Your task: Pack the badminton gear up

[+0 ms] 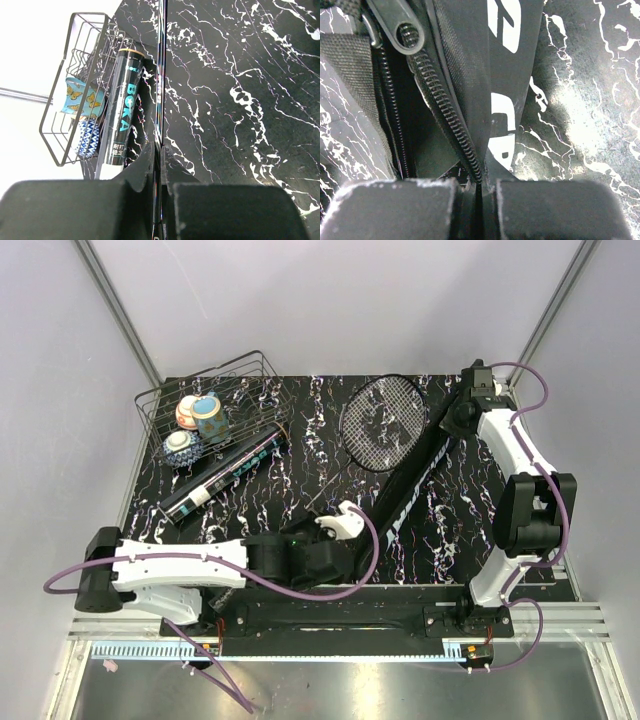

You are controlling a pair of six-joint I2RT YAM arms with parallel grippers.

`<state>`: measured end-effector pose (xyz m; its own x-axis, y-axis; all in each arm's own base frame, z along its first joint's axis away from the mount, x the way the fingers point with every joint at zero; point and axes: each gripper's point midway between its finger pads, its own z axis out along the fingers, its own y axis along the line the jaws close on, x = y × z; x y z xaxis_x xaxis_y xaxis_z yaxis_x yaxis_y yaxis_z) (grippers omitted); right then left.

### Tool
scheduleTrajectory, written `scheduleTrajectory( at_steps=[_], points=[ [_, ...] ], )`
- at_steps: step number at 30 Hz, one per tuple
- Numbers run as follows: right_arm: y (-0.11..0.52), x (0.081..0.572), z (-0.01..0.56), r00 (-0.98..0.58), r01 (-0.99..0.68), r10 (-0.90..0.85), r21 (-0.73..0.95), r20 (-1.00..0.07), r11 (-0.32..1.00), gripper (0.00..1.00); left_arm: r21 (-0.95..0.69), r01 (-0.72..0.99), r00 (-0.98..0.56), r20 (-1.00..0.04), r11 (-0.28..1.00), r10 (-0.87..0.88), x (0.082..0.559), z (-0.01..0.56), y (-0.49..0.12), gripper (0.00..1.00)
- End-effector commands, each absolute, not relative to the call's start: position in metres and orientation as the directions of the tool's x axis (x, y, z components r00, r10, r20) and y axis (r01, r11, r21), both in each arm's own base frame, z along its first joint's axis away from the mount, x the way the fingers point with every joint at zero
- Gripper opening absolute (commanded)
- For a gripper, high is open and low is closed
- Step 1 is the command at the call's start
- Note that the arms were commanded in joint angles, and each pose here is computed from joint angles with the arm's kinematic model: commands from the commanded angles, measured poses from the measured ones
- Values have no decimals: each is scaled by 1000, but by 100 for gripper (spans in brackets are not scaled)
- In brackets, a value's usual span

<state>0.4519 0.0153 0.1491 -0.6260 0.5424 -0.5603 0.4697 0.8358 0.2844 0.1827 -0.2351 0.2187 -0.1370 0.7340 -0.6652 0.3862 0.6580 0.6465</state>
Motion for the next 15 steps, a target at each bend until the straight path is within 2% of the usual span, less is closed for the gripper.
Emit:
scheduleTrajectory(
  at_steps=[1, 15],
  points=[
    [17, 459, 179, -594, 439, 548, 335, -588, 834, 0, 663, 333, -95, -684, 671, 723, 179, 239, -248, 0],
    [10, 453, 186, -591, 431, 567, 369, -574, 823, 0, 713, 443, -116, -555, 543, 824, 159, 189, -264, 0]
  ],
)
